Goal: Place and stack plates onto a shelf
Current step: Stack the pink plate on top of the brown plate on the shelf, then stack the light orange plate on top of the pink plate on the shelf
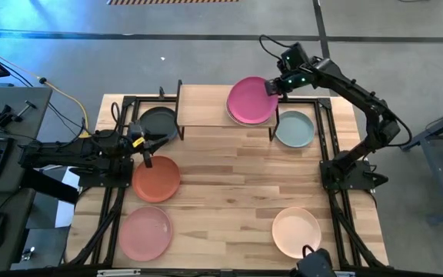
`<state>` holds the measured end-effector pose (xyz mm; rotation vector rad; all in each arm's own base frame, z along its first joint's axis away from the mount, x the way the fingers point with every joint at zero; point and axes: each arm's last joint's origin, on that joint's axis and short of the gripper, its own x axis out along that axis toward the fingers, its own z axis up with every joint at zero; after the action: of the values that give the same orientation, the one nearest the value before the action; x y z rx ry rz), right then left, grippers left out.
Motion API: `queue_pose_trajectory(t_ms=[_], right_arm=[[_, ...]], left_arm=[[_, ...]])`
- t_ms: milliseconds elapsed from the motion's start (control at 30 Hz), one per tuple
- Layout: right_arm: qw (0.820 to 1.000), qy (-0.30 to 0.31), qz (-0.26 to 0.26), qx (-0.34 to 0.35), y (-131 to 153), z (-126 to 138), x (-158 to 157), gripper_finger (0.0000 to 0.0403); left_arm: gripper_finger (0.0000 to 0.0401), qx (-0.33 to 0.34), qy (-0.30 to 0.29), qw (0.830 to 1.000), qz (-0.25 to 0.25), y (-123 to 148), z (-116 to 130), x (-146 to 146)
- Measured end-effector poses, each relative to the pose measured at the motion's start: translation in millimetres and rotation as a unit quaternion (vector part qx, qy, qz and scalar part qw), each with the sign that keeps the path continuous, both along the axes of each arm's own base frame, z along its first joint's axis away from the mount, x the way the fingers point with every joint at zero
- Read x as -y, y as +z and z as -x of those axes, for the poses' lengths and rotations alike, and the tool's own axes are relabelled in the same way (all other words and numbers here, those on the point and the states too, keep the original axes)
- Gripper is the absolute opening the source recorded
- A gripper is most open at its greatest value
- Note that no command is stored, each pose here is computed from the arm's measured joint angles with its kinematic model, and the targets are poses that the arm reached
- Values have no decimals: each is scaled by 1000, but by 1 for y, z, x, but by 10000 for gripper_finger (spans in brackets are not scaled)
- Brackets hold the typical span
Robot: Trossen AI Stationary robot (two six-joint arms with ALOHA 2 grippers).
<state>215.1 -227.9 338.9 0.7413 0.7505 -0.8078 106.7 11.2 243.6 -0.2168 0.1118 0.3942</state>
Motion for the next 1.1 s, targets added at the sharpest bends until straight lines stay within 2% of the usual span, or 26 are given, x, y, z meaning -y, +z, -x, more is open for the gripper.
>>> queue_pose_trajectory(t_ms=[400, 833, 1100], right_arm=[[999, 18, -17, -25, -20, -14, 8, 5], [999, 3, 1, -39, -19, -14, 9, 103], [999, -6, -1, -32, -11, -12, 8, 115]], left_arm=[[90, 2, 0, 1000, 2, 0, 0, 0], [90, 6, 1, 1000, 4, 1, 0, 0], [90, 6, 27, 1000, 0, 1, 1, -1]])
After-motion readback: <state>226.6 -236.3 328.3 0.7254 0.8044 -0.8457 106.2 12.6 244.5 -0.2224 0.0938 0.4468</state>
